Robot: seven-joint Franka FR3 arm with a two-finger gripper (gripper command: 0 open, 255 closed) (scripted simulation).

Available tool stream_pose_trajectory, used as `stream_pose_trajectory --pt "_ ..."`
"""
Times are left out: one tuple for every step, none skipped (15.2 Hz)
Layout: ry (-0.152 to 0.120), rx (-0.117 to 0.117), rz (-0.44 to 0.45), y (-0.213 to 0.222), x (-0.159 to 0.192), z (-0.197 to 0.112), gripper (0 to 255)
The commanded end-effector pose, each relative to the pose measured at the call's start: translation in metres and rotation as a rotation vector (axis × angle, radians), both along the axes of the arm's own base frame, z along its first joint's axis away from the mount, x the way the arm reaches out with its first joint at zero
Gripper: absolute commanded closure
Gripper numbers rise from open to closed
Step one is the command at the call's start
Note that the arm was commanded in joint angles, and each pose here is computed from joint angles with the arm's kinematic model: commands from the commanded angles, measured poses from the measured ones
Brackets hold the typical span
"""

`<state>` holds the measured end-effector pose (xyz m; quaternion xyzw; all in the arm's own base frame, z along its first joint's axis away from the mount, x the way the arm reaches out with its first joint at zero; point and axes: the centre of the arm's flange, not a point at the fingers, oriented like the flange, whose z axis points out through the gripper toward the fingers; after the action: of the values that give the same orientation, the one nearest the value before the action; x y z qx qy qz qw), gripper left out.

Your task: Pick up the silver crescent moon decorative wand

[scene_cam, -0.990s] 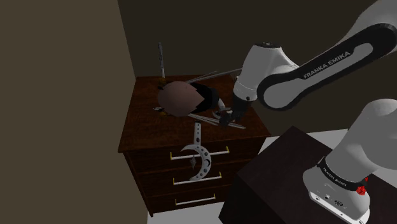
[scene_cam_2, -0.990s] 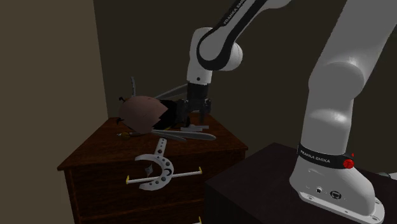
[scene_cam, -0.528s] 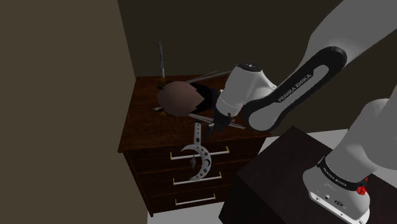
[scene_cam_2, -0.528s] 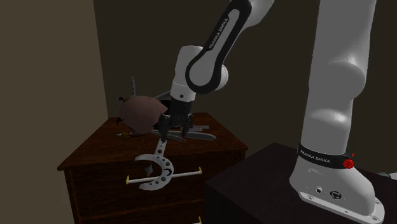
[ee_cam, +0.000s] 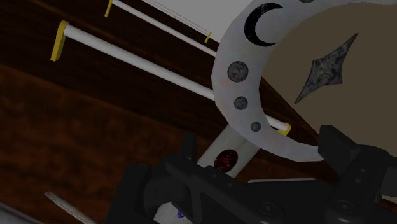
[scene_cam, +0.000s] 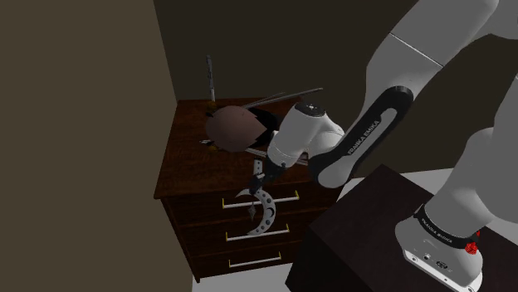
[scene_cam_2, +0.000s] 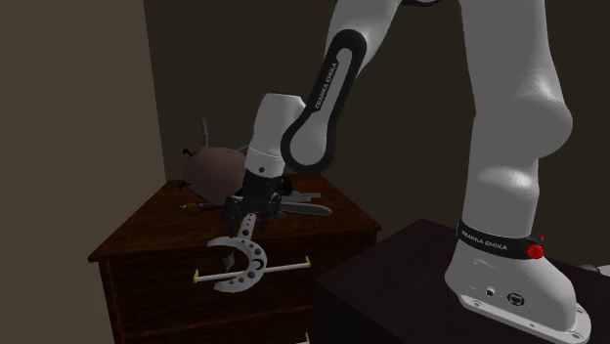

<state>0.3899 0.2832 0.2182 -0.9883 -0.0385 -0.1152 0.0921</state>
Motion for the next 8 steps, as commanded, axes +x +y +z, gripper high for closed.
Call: stream_pose_trajectory --pt "-0.001 0.0 0.0 0.0 0.0 -0.011 0" --pt "-0.001 0.0 0.0 0.0 0.0 -0.016 0" --pt "-0.001 0.0 0.0 0.0 0.0 -0.025 0" --pt "-0.001 0.0 0.0 0.0 0.0 -0.025 0" --pt "-0.001 0.0 0.0 0.0 0.0 -0.025 0" --pt "-0.001 0.0 0.0 -0.001 0.0 -0.025 255" --pt "-0.001 0.0 0.0 -0.001 0.0 -0.025 255" --pt "-0.001 0.0 0.0 -0.001 0.0 -0.024 255"
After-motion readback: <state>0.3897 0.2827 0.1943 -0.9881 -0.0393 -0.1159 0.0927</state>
